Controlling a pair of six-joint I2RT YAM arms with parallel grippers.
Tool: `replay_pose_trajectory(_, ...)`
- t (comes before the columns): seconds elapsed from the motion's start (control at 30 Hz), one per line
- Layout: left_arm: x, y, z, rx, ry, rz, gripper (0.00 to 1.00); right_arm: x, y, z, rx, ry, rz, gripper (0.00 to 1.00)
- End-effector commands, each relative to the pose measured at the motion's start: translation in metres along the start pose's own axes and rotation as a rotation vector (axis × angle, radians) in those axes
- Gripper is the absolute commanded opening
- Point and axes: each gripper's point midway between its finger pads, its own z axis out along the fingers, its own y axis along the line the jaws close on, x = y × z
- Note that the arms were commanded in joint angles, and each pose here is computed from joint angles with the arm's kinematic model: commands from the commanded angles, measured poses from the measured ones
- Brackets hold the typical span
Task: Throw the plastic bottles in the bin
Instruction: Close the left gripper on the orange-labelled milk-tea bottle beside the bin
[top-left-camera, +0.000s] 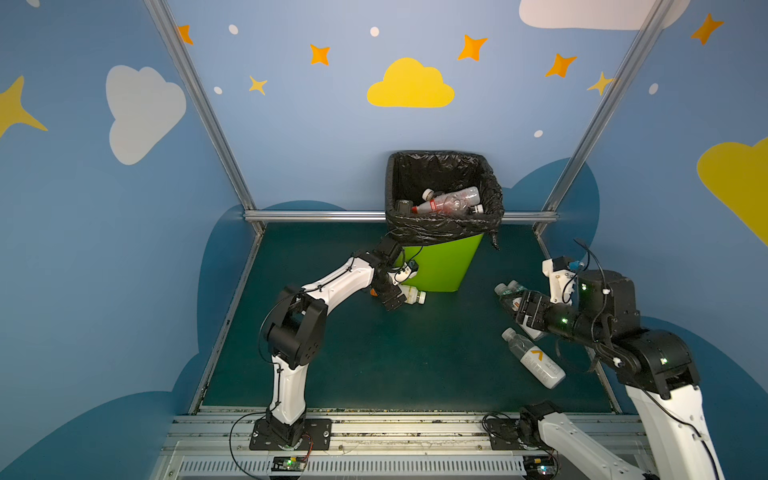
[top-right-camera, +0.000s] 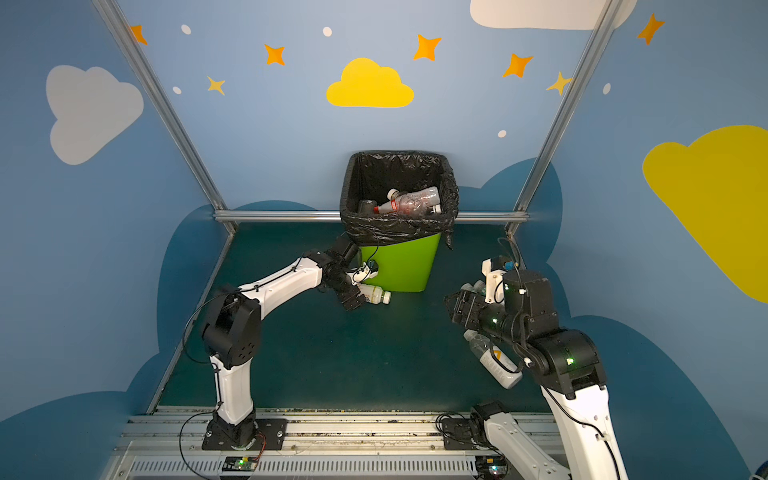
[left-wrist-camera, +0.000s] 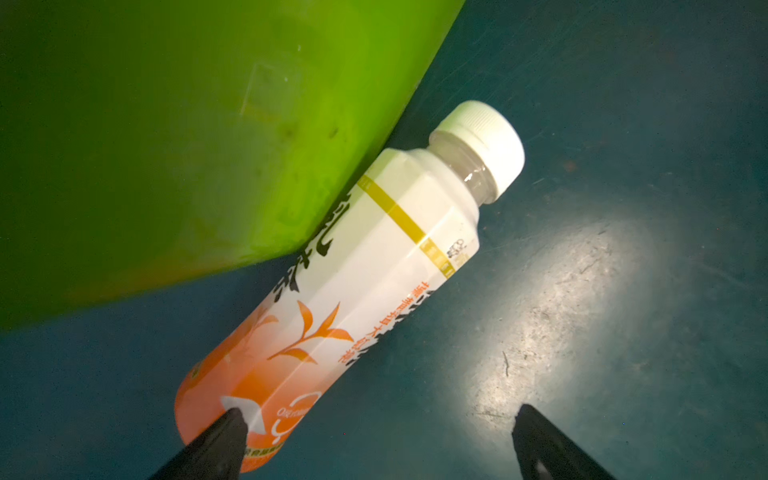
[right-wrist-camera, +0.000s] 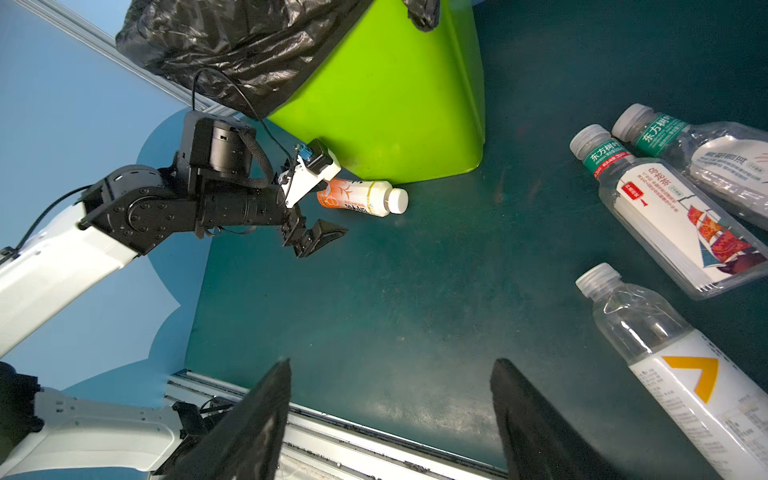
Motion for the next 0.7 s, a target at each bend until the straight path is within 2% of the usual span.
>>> replay_pose_trajectory(0.0,-0.002,0.011,0.009,-0.037,0.019,0.05,1.0,-0.005,-0.001,-0.004,0.021,-0.004,-0.022,0.76)
replay_pose_trajectory(0.3,0.007,0.023,0.034,-0.065,0.08,0.061,1.0,-0.009,-0.002,-0.004,0.043,-0.001,-0.041,0.77)
replay_pose_trajectory(0.53,0.02,0.003,0.039,0.04,0.149,0.009,1.0,-0.01,-0.005,-0.009,0.06,-0.023,-0.056,0.77)
replay_pose_trajectory(0.67,0.038,-0.014,0.034,0.122,0.234,-0.047,1.0,-0.01,-0.007,-0.012,0.064,-0.033,-0.064,0.78)
